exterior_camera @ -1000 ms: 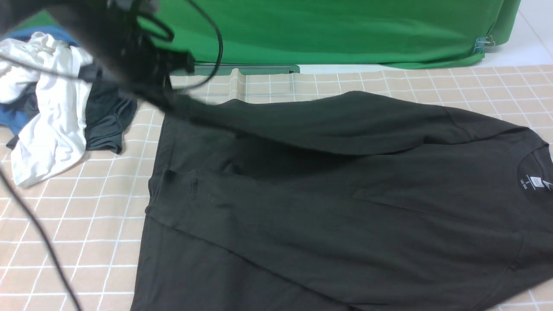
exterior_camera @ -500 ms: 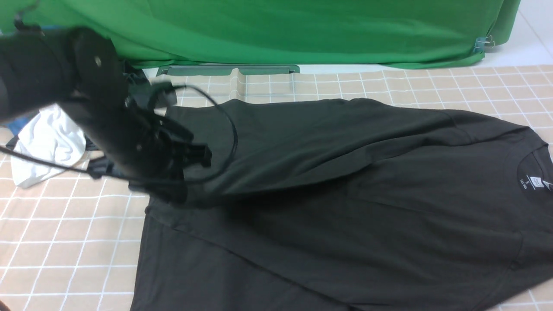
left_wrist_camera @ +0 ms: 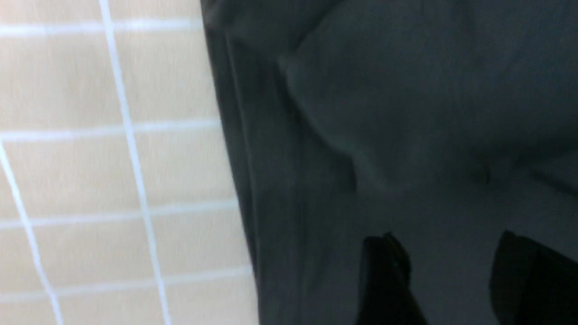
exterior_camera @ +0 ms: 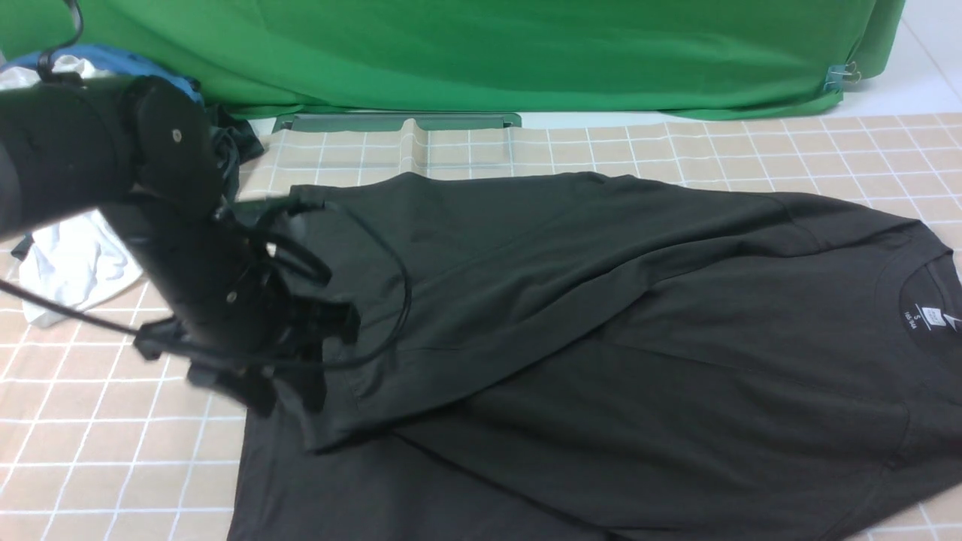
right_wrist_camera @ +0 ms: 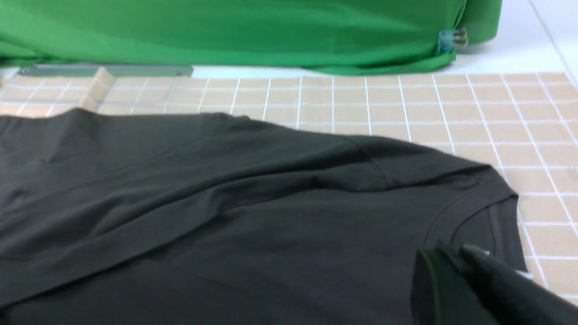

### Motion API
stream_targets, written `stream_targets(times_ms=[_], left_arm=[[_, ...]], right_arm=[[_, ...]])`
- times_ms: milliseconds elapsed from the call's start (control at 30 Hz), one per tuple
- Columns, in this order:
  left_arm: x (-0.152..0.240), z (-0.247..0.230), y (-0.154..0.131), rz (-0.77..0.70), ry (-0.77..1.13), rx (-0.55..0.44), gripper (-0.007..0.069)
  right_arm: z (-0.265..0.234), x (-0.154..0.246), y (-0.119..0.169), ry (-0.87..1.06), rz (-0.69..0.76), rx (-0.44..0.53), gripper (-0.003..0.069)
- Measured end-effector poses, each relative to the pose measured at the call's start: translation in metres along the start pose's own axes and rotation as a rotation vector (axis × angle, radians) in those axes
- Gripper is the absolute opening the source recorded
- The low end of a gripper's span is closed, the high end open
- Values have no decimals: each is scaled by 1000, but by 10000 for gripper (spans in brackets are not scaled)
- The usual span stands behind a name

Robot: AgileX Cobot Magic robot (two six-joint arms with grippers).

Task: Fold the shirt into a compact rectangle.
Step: 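Fold the left side of the dark shirt inward over its body with the left gripper, then grasp the near edge of the shirt at its hem and shoulder corners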

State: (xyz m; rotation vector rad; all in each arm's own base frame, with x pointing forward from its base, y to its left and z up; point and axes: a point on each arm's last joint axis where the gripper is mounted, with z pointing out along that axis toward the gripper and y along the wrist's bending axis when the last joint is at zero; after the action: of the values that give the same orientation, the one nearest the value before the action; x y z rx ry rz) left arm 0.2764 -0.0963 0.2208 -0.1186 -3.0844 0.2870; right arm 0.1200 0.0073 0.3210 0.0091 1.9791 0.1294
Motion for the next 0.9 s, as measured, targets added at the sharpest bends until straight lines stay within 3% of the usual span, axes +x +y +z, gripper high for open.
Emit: stream_targets(times_ms=[433,733,900], left_arm=[[99,44,4,-72,124,-48,375],[111,60,16,-129,114,-109,494],[116,72,21,-146,93,-103,508]], right_arm=[[45,21,-3,371,22,-11,92],[42,6,1,429,22,-43,92],[39,1,6,484,14,-93,92]])
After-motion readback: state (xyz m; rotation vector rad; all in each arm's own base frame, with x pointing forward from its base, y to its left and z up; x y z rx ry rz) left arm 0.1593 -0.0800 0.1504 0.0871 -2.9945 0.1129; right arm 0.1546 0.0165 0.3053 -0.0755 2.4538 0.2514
